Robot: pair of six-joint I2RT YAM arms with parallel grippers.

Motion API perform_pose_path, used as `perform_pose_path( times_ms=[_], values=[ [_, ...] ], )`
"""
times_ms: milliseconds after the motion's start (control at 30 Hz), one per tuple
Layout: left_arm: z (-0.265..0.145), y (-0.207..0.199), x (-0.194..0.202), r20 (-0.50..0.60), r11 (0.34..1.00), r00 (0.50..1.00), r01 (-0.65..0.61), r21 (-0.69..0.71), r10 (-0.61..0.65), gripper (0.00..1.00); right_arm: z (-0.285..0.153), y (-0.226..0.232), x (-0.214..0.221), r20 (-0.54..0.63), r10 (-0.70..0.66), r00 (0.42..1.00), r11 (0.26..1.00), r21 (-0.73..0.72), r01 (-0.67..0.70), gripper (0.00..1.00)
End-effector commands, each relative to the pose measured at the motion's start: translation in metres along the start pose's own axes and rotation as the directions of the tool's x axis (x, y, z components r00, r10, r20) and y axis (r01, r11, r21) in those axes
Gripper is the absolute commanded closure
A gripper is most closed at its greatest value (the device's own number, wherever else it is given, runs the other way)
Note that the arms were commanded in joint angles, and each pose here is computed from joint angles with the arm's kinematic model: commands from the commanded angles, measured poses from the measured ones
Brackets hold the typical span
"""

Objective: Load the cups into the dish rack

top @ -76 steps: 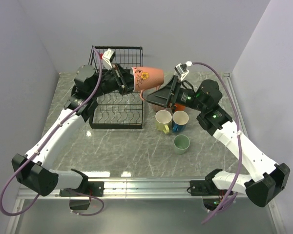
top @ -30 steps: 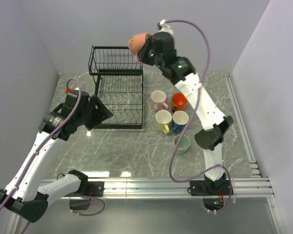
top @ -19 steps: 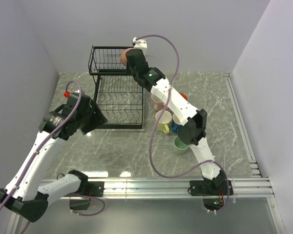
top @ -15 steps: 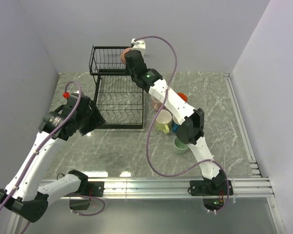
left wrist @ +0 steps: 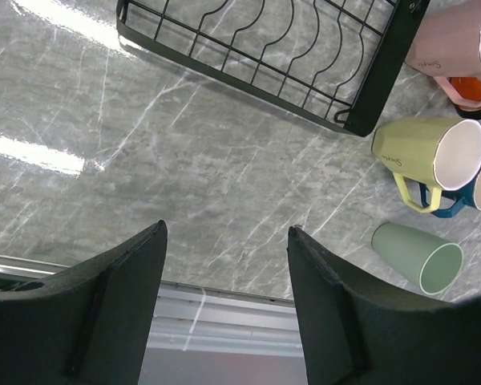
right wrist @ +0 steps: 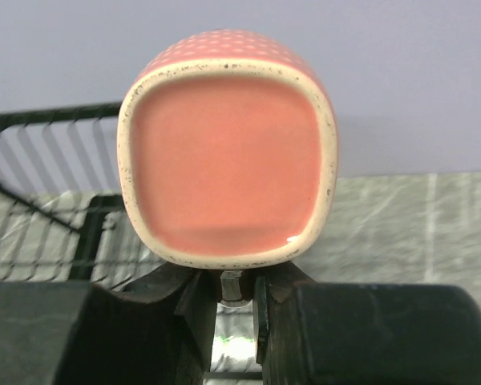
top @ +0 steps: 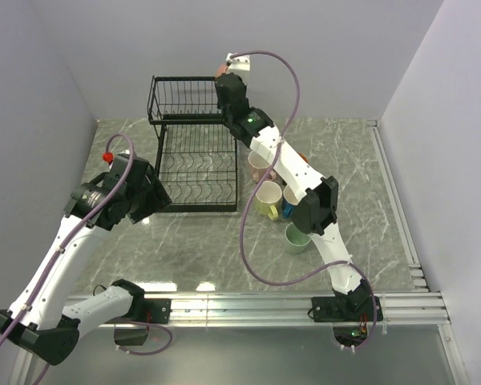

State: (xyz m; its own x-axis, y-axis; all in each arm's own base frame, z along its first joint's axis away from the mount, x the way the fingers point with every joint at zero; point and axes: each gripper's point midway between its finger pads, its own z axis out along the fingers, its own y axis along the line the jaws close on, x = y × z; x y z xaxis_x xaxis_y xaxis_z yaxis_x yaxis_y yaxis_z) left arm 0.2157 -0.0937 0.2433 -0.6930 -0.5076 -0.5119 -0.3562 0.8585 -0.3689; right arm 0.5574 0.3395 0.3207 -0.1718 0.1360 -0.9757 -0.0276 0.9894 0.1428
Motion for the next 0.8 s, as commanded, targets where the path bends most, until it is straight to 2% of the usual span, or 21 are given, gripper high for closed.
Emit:
perform_pose_path(
  times_ms=[0,500,767],
  values=[
    [0.006,-0.001,0.001,-0.006,1.0,1.0,0.013,-0.004,-0.013,0.34,-0.002,-0.012,-0.042,0.109,0.034,0.993,0.998,0.041,-0.038,1.0],
    [-0.004,0.008,0.008,0.011,0.997,0.997,0.077,0.016,-0.077,0.33,-0.021,0.027,-0.027,0.04,0.096,0.995,0.992,-0.087,-0.092,1.0],
    [-0.015,0.016,0.01,0.032,0.995,0.994,0.1,0.031,-0.101,0.33,-0.019,0.013,0.009,-0.014,0.027,1.0,0.999,0.028,-0.027,1.0]
  ],
)
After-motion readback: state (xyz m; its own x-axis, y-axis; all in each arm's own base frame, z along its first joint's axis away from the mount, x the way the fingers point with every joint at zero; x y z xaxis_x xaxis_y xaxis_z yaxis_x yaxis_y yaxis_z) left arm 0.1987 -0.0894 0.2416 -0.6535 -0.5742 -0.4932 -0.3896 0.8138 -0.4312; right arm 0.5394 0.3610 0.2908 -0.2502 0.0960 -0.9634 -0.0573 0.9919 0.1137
